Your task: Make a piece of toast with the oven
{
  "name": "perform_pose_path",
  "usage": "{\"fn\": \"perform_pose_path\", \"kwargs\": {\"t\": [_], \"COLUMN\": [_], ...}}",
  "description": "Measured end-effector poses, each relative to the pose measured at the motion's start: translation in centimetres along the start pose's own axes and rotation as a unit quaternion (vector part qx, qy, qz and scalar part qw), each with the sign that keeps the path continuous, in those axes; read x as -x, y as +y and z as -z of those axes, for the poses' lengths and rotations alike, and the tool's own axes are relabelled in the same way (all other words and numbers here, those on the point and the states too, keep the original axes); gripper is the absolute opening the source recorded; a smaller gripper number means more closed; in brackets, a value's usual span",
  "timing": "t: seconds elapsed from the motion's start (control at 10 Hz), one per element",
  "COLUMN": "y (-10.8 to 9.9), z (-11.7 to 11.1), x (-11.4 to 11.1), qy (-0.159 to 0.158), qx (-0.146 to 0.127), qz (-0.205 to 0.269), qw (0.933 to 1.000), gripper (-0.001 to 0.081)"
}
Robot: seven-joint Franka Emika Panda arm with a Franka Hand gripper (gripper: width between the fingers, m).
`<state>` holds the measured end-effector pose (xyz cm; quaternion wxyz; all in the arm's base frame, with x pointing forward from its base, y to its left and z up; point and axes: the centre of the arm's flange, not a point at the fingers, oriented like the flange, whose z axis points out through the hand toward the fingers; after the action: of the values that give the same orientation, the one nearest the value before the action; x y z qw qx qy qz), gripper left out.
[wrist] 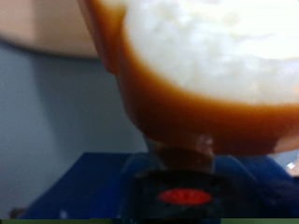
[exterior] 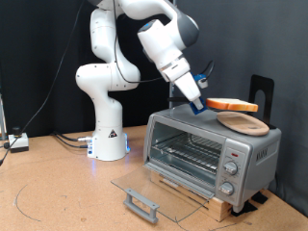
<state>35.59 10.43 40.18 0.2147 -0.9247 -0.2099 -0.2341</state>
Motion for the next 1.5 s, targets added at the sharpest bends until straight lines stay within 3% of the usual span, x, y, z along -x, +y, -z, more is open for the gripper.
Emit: {"fn": "perform_pose_path", "kwargs": {"t": [0.7,1.1,1.5], "y": [8.7,13.3,16.8], "z": [5.5,8.9,12.1], "x": [3.8,7.0,10.0], "qy": [0.001,-0.018,0.005], "qx": [-0.011,-0.002,-0.002], "qz": [-0.056,-0.048,-0.048], "qw": [0.9983,0.9987,0.9988], "gripper": [0.0429,0.0429,0.0429]}}
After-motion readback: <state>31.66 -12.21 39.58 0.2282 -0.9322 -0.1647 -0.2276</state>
